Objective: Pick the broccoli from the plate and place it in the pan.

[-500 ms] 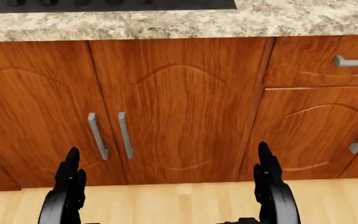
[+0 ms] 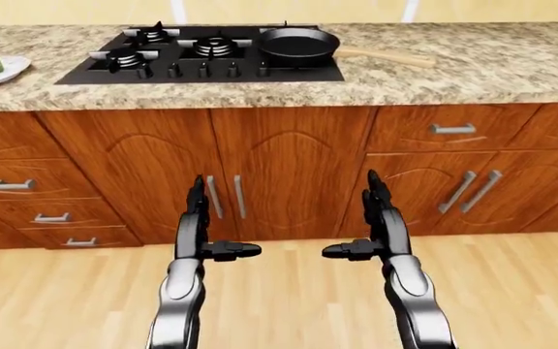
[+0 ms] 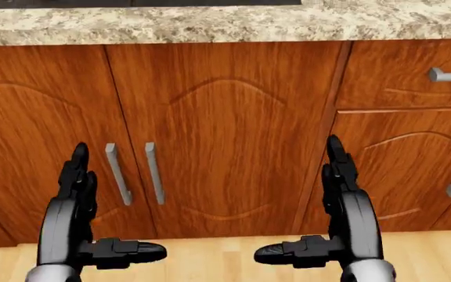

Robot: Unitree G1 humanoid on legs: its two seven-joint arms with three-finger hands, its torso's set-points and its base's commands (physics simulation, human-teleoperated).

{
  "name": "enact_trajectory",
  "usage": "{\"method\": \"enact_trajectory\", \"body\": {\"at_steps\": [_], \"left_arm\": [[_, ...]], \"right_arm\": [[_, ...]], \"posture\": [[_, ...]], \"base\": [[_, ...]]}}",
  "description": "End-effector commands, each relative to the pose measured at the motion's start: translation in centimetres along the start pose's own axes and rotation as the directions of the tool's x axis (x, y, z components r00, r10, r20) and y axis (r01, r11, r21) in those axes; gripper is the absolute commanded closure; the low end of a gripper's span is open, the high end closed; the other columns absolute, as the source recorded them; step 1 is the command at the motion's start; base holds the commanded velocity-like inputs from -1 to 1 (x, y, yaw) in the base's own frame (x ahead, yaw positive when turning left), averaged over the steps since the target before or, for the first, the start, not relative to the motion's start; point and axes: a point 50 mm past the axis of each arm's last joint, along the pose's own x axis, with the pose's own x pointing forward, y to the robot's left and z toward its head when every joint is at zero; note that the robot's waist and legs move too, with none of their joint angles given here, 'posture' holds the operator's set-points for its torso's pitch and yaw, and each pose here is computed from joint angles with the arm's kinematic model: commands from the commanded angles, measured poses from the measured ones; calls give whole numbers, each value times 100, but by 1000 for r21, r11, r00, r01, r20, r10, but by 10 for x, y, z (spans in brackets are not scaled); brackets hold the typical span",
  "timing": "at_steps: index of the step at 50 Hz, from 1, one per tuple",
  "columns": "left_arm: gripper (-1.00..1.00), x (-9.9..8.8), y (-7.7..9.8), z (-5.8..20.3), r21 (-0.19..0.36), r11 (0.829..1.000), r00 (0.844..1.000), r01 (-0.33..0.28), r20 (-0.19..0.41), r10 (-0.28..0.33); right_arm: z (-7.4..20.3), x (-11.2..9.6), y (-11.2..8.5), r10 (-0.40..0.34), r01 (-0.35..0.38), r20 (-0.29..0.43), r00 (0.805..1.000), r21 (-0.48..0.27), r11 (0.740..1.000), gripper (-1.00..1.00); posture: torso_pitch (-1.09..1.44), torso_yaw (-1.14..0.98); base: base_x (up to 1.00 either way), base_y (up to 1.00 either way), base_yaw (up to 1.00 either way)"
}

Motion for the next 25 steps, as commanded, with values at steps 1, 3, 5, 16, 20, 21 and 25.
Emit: {"method": "enact_trajectory", "body": {"at_steps": [1, 3, 5, 16, 20, 21, 25], "left_arm": [[-100, 11, 1, 31, -10, 1000, 995, -12, 98, 13], [-100, 18, 3, 49, -11, 1000, 992, -23, 123, 24], [-100, 26, 6, 67, -58, 997, 988, -44, 148, 52], [-100, 46, 18, 120, 3, 998, 977, -63, 204, 61], [-100, 49, 19, 137, 6, 999, 978, -48, 206, 46], [-100, 48, 20, 140, 6, 999, 977, -50, 207, 48], [-100, 48, 22, 157, 3, 999, 976, -50, 214, 48]], "right_arm": [[24, 10, -2, -14, 16, 75, 997, -21, 1000, -100], [37, 18, -1, -38, 42, 96, 995, -43, 998, -100], [42, 25, 2, -44, 47, 113, 993, -23, 999, -100], [114, 42, -9, -33, 41, 121, 992, -65, 997, -100], [138, 44, -9, -41, 54, 139, 989, -96, 994, -100], [142, 43, -8, -34, 47, 141, 989, -95, 994, -100], [160, 40, -12, -46, 59, 165, 985, -71, 996, -100]], "posture": [[0, 0], [0, 0], [0, 0], [0, 0], [0, 0], [0, 0], [0, 0]], "base": [[0, 0, 0], [0, 0, 0], [0, 0, 0], [0, 0, 0], [0, 0, 0], [0, 0, 0], [0, 0, 0]]}}
